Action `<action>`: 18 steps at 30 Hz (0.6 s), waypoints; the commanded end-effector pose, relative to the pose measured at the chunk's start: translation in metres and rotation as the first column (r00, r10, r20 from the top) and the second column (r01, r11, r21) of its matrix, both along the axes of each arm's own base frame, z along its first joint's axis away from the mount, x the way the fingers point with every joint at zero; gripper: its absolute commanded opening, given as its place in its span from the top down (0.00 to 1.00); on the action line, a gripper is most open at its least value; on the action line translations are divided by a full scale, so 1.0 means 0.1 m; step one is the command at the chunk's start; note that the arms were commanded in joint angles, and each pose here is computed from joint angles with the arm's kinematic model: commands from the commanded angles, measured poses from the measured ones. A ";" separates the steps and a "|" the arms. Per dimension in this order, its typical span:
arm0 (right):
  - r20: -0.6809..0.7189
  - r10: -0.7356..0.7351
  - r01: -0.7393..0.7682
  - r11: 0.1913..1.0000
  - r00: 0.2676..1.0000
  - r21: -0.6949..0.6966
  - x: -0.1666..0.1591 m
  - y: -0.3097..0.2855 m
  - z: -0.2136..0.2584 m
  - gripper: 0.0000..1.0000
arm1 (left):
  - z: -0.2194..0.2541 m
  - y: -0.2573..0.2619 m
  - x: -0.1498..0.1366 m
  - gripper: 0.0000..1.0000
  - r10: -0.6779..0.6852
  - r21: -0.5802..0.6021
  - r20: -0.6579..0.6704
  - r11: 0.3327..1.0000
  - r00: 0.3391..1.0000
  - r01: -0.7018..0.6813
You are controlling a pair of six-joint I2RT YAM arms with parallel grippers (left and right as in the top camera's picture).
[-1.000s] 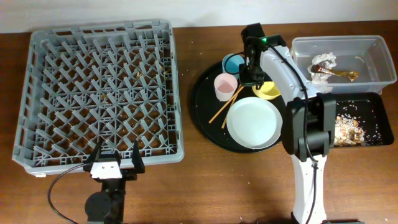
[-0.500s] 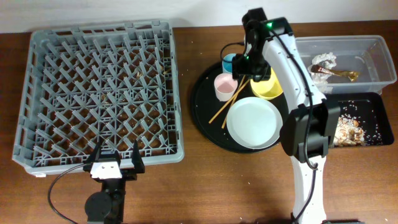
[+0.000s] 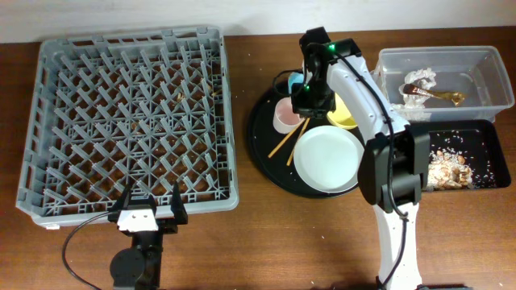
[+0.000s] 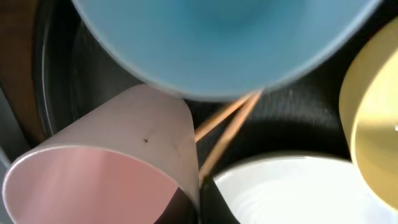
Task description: Sort waste into correct bins and load items into the dishwasher rack
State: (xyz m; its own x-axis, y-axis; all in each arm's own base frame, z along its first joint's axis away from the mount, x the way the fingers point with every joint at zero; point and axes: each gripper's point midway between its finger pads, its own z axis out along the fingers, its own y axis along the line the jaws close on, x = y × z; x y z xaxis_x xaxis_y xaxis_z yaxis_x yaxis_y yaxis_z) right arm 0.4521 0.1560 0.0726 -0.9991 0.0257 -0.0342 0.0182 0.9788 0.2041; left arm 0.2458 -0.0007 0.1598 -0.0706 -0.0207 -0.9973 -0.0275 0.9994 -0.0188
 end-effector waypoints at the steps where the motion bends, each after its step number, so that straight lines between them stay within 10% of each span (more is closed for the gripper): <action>1: 0.109 0.068 -0.076 0.995 0.992 0.071 -0.14 0.07 0.71 0.96 | -0.02 -0.01 0.00 0.01 -0.008 0.012 -0.002 1.000 1.000 0.008; 4: 0.096 0.178 -0.193 0.965 0.979 0.177 -0.46 0.20 1.04 0.96 | -0.02 -0.01 0.00 0.01 -0.008 0.012 -0.002 1.000 1.000 0.008; 8: 0.324 0.453 -0.546 0.549 0.831 0.633 -0.96 0.80 1.67 0.95 | -0.03 -0.11 0.00 0.01 -0.065 0.007 -0.008 0.998 0.998 0.066; 11: 0.403 0.471 -0.603 0.430 0.785 0.672 -1.11 0.76 1.83 0.96 | 0.10 -0.40 -0.03 0.01 -0.232 -0.016 0.046 0.972 0.972 0.233; 13: 0.425 0.449 -0.596 0.368 0.786 0.714 -1.15 0.80 1.84 0.95 | 0.03 -0.45 -0.03 0.01 -0.231 -0.424 0.022 0.879 0.973 0.219; 18: 0.416 0.435 -0.574 0.347 0.799 0.742 -1.15 0.82 1.65 0.96 | 0.46 -0.63 0.11 0.01 -0.343 -0.555 -0.044 0.790 0.938 0.262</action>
